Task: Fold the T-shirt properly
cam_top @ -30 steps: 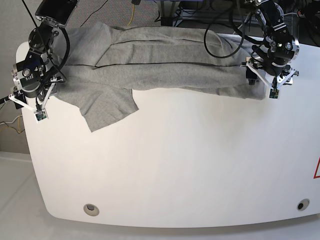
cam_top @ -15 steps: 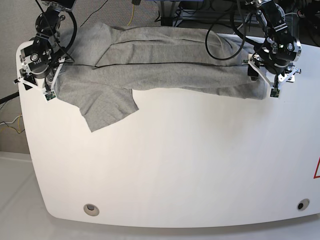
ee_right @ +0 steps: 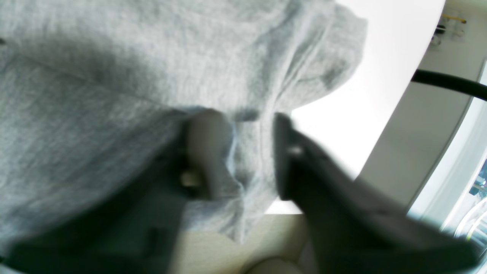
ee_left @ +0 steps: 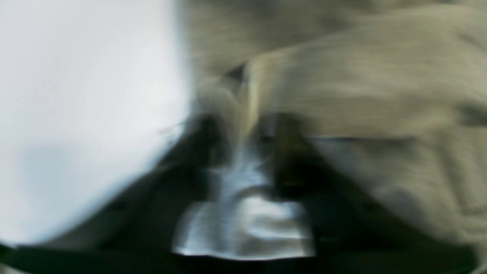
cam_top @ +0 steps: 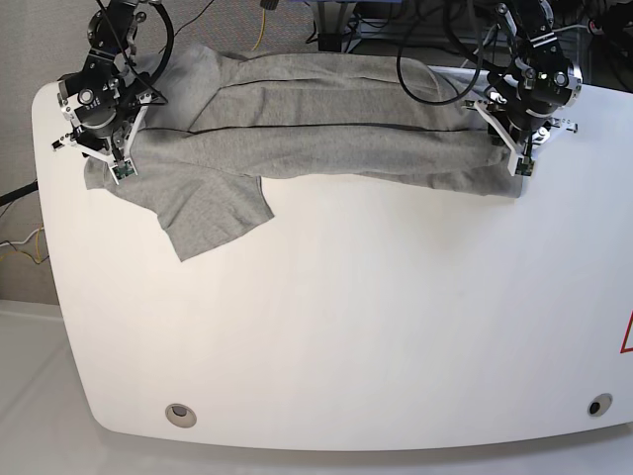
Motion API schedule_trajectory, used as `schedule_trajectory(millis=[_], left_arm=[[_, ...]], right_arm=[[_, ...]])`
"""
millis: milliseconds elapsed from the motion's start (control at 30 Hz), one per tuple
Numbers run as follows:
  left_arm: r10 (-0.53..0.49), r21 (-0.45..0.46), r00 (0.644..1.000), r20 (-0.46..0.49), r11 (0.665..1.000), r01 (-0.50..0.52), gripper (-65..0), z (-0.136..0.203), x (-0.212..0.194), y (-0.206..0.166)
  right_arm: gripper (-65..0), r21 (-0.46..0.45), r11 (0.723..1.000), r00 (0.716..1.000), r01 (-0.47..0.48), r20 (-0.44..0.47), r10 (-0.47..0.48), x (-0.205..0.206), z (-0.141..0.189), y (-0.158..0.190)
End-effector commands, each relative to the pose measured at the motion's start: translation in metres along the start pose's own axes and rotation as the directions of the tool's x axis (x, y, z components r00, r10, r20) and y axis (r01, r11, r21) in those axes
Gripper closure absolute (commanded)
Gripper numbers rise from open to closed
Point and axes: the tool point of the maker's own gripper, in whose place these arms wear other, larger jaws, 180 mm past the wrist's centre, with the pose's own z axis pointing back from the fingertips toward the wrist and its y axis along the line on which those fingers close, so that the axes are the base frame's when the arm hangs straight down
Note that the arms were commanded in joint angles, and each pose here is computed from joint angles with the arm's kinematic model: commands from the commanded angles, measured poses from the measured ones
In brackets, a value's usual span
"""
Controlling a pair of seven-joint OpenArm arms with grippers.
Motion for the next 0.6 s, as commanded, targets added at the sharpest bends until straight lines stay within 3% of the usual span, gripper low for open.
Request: schedule_trajectory(millis=[0,567], left_arm=[[-0.007,0.031,0.999,0.047,0.999,0.006,0.0,0.005,0.013,0.008],[-0.008,0.024,0.999,0.032,1.000,0.007,-0.5,0.005,0.005,0.006]], right_arm=[[-1.4,-0.040,0.999,1.000,-0.004,0.018,0.005,0.005,0.006,-0.013],[-1.3,0.004,1.000,1.000,0.000,0.010,-0.001,-0.004,0.001,0.004]])
